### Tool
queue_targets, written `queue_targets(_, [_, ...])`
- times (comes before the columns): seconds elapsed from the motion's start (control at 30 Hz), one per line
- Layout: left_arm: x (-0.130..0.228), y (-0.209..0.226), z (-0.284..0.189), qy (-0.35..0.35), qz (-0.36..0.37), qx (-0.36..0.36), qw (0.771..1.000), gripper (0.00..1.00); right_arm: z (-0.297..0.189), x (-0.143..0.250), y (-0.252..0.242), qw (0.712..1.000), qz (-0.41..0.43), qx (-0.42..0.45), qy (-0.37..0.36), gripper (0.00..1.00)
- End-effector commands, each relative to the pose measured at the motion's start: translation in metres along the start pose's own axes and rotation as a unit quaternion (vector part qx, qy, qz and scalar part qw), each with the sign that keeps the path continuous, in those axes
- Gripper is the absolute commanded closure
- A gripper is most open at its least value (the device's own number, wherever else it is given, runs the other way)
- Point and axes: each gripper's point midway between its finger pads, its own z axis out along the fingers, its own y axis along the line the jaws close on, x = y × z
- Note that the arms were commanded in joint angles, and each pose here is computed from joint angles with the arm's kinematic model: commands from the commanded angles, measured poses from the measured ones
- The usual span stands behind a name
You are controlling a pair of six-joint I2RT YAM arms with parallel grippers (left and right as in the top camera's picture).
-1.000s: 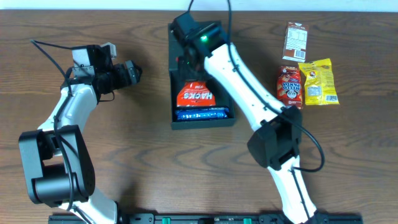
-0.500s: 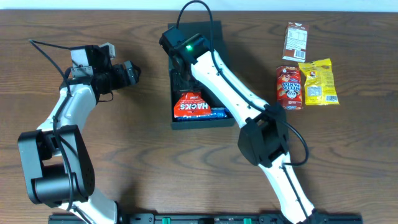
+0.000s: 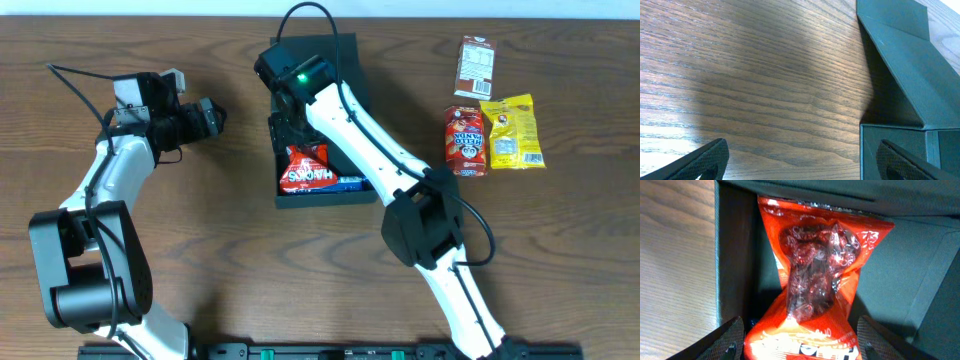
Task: Pack container
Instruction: 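Lower the red HACKS bag into the box and open the right gripper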
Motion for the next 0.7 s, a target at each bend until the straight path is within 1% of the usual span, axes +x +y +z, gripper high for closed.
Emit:
queue_targets(0.0, [-0.011, -0.002, -0.005, -0.012, 0.015, -0.001, 1.0, 0.05, -0.031, -0.012, -0.003, 0.999, -0.014, -0.013, -0.032, 0.41])
queue_targets(0.03, [-0.011, -0.002, -0.005, -0.012, 0.015, -0.001, 1.0, 0.05, -0.039, -0.014, -0.006, 0.999, -0.019, -0.015, -0.039, 0.53])
queue_targets(0.07, [-0.011, -0.002, -0.005, -0.012, 0.015, -0.001, 1.0, 0.05, -0.047, -0.017, -0.009, 0.998, -0.025, -0.018, -0.047, 0.69])
queue_targets(0.13, [-0.011, -0.002, -0.005, -0.012, 0.015, -0.001, 1.0, 0.05, -0.058, -0.02, -0.013, 0.997, -0.048, -0.035, -0.053, 0.98])
queue_targets(0.23, [-0.011, -0.002, -0.005, -0.012, 0.015, -0.001, 1.0, 0.05, -0.057, -0.015, -0.007, 0.992, -0.07, -0.099, -0.024, 0.98])
queue_targets(0.37, [-0.011, -0.002, -0.004, -0.012, 0.015, -0.001, 1.0, 0.04, -0.038, -0.005, 0.007, 0.976, -0.104, -0.189, 0.014, 0.98])
queue_targets(0.5, [-0.011, -0.002, -0.004, -0.012, 0.015, -0.001, 1.0, 0.05, -0.007, 0.01, 0.003, 0.973, -0.1, -0.201, 0.049, 0.98])
queue_targets(0.67, [-0.011, -0.002, -0.004, -0.012, 0.015, -0.001, 1.0, 0.05, 0.025, 0.028, 0.006, 0.967, -0.107, -0.217, 0.073, 0.98])
